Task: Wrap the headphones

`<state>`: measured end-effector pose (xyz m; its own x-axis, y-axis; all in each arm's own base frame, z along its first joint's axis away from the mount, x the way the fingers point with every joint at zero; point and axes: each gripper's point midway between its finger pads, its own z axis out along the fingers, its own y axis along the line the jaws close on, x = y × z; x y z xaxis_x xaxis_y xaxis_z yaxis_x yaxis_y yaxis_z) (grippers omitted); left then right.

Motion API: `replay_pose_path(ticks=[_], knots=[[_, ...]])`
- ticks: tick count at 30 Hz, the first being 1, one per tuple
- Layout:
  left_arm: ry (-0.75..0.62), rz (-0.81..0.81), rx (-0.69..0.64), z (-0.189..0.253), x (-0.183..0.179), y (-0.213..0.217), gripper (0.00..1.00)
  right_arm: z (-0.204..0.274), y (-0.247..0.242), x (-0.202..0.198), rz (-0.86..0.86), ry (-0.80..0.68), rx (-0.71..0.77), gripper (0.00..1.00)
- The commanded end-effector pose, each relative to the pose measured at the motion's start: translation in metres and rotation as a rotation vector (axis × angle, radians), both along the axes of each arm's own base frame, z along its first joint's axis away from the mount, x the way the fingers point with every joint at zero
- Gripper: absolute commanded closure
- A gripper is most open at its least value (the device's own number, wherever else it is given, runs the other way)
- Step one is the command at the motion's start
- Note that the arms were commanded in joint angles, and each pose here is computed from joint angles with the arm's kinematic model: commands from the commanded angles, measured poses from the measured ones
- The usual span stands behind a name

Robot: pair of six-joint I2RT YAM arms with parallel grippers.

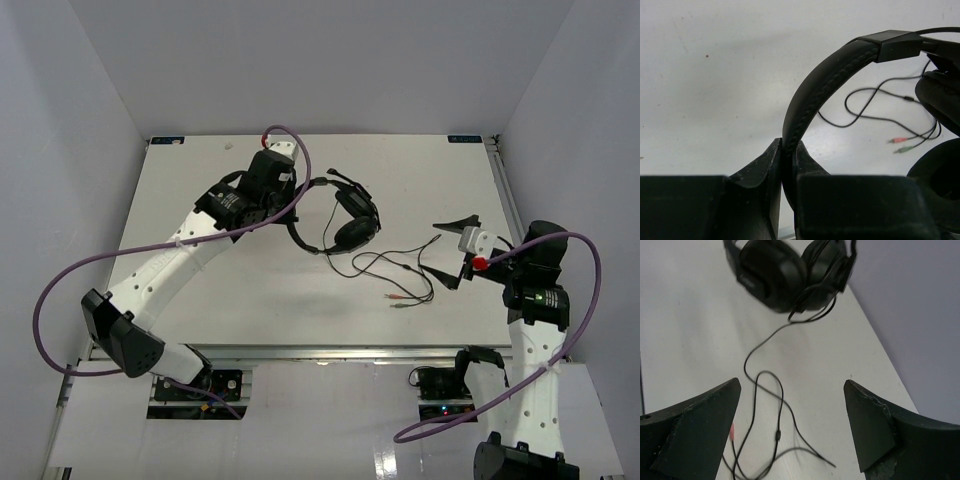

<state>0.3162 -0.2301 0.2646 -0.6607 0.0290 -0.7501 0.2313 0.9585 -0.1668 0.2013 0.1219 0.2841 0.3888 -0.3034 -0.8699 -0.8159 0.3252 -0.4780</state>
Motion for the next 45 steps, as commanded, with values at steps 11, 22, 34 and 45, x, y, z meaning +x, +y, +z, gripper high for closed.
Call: replay_pose_path(ticks=[11,22,34,45], knots=[[-0.032,-0.259,-0.327,0.103,-0.084,-0.011,1.0,-0.004,0.058,0.058,0.074,0.337,0.25,0.1],[-0.019,-0.265,-0.469,0.145,-0.103,-0.015,1.0,0.001,0.121,0.055,0.297,0.515,0.333,0.1],[-0.043,-0.276,-0.565,0.173,-0.115,-0.015,1.0,-0.009,0.164,0.04,0.436,0.498,0.268,0.09],[-0.169,-0.19,-0.693,0.232,-0.104,-0.007,1.0,-0.058,0.166,0.014,0.493,0.527,0.181,0.21]])
